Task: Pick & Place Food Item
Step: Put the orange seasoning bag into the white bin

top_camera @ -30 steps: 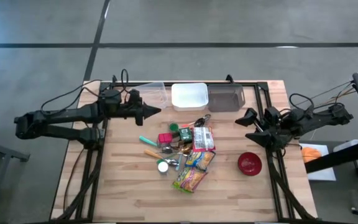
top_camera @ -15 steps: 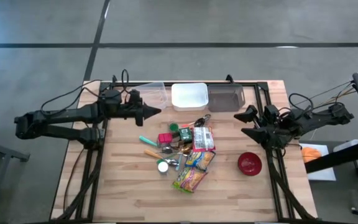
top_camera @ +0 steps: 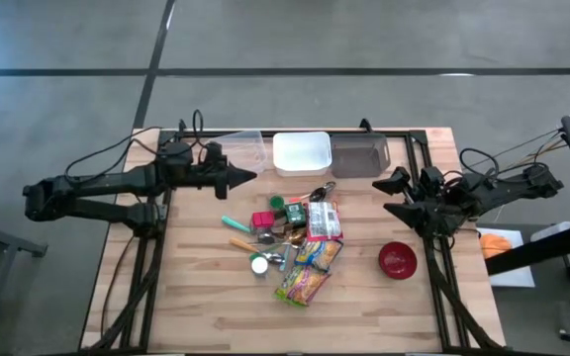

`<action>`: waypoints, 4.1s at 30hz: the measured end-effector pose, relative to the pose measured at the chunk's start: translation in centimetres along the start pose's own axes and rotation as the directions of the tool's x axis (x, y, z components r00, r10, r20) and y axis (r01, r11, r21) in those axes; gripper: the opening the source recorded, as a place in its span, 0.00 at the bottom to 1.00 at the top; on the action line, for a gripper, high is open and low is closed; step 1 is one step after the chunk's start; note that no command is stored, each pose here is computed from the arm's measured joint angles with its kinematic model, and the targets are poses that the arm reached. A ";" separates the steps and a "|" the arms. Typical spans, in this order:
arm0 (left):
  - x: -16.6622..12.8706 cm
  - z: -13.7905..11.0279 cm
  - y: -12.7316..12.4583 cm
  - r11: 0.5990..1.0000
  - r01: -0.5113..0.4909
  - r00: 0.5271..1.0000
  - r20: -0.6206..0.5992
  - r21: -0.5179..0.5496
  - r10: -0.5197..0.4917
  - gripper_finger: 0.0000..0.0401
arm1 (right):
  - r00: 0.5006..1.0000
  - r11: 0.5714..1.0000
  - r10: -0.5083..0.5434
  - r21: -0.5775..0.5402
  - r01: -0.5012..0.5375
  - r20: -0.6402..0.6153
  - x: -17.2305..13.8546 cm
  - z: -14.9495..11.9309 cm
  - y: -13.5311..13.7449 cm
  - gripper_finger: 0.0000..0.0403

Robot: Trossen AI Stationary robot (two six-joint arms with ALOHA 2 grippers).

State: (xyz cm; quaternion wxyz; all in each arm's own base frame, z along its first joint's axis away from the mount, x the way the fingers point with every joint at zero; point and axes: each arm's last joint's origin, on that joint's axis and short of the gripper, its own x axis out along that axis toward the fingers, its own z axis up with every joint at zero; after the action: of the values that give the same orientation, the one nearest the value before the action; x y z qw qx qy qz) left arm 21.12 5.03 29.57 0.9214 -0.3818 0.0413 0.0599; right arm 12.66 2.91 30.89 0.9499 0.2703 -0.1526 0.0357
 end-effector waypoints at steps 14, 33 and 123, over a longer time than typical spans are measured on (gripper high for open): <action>0.8 -0.3 0.6 0.998 -0.033 0.999 -0.020 -0.060 0.032 0.01 | 1.000 1.000 0.000 0.001 0.000 0.000 0.0 0.0 0.0 0.91; 5.7 -1.5 -3.9 0.853 0.100 0.840 -0.504 0.512 0.204 0.57 | 1.000 1.000 -0.001 0.004 0.001 0.000 0.0 0.0 0.0 0.91; 15.4 -4.0 -5.2 0.656 0.068 0.693 -0.509 0.752 0.511 0.00 | 1.000 0.999 -0.010 0.053 0.012 -0.022 0.0 -0.3 -0.1 0.91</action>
State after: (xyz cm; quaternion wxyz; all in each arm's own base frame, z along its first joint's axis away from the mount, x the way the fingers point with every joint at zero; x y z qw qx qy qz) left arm 36.94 -0.30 28.50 0.8933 0.0279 0.4484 0.0156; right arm 12.75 2.94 30.61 0.9442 0.2960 -0.1397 0.0375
